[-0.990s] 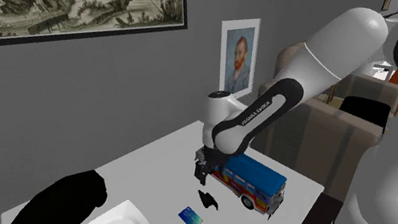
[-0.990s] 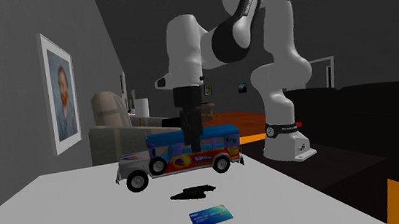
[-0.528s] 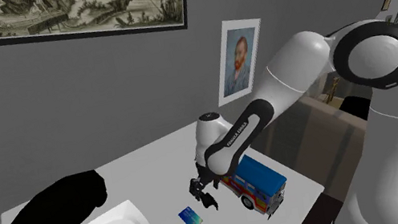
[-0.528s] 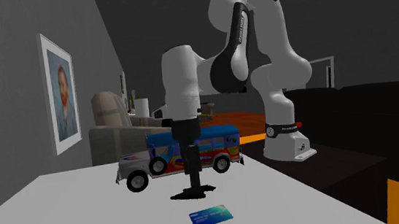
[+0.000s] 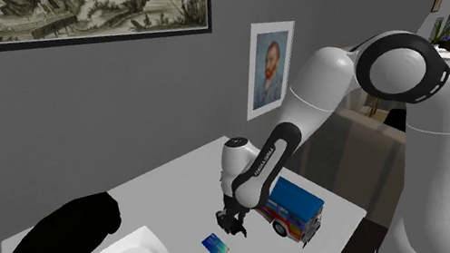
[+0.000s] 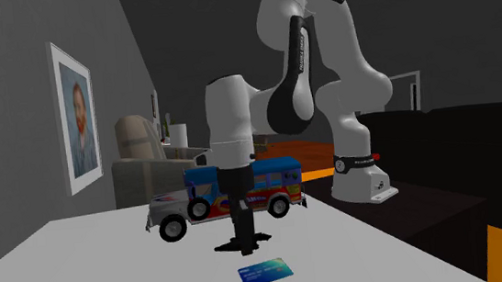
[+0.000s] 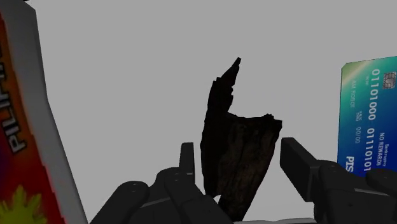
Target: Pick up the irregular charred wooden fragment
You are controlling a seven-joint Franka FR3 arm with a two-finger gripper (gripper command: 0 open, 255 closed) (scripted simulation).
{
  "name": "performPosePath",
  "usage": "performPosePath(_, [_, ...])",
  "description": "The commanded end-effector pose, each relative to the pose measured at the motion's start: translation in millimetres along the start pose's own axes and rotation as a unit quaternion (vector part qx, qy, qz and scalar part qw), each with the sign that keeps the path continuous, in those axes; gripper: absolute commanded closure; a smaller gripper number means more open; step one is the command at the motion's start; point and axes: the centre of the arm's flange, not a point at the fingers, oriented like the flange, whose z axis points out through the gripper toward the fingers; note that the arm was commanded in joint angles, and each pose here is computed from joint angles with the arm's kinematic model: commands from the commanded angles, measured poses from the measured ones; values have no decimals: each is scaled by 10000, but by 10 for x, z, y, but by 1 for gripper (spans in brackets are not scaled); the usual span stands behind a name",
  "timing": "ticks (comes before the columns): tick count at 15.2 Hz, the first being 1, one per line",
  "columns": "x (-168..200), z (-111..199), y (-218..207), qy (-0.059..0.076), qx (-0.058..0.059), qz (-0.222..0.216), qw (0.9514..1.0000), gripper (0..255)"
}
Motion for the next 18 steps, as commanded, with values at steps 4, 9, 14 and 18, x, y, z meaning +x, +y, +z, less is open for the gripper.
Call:
performPosePath(4, [2, 6, -2, 1, 1, 0, 10000, 255])
performPosePath(9, [-1, 14, -3, 2, 1, 0, 10000, 255])
performPosePath(14, [-8, -250, -12, 2, 1, 0, 10000, 255])
performPosePath(18, [-14, -461, -20, 2, 1, 0, 10000, 255])
